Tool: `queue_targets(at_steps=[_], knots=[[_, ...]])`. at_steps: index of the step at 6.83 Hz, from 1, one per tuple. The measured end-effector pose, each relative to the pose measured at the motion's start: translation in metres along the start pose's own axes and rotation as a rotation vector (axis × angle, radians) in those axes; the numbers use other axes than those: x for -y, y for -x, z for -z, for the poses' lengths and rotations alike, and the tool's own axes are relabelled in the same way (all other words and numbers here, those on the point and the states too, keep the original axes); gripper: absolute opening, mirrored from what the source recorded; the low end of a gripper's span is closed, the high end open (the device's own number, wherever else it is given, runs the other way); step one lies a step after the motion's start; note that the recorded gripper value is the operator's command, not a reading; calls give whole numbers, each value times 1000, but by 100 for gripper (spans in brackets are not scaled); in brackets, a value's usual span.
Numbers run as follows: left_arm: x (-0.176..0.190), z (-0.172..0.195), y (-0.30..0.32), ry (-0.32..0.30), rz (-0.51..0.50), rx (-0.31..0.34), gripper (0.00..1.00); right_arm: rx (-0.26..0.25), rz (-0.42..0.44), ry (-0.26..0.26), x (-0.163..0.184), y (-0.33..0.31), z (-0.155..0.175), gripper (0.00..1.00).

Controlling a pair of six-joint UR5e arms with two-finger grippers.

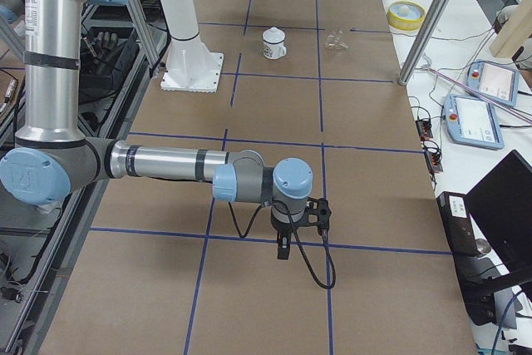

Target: Place funnel on cup

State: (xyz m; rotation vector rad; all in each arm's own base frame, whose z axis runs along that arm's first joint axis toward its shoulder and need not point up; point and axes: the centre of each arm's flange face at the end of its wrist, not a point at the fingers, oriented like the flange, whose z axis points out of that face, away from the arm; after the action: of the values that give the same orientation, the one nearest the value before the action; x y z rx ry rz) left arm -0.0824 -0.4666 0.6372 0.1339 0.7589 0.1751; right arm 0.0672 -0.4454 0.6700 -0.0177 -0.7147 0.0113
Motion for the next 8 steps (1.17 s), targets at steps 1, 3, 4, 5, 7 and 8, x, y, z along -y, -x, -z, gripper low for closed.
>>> queue_targets(at_steps=[1,3,4,5,7,8], knots=[[1,-1,1,1,1,0,100,0,0,0,0,0,0,100],[4,-3,3,7,7,0,100,0,-1,1,0,0,0,100],[4,-4,4,7,7,0,100,0,-1,1,0,0,0,100],[6,-3,3,6,6,2,100,0,-1,1,0,0,0,100],[10,-1,3,3,3,8,100,0,0,0,0,0,0,100],[11,0,2,2,0,10,100,0,0,0,0,0,0,100]])
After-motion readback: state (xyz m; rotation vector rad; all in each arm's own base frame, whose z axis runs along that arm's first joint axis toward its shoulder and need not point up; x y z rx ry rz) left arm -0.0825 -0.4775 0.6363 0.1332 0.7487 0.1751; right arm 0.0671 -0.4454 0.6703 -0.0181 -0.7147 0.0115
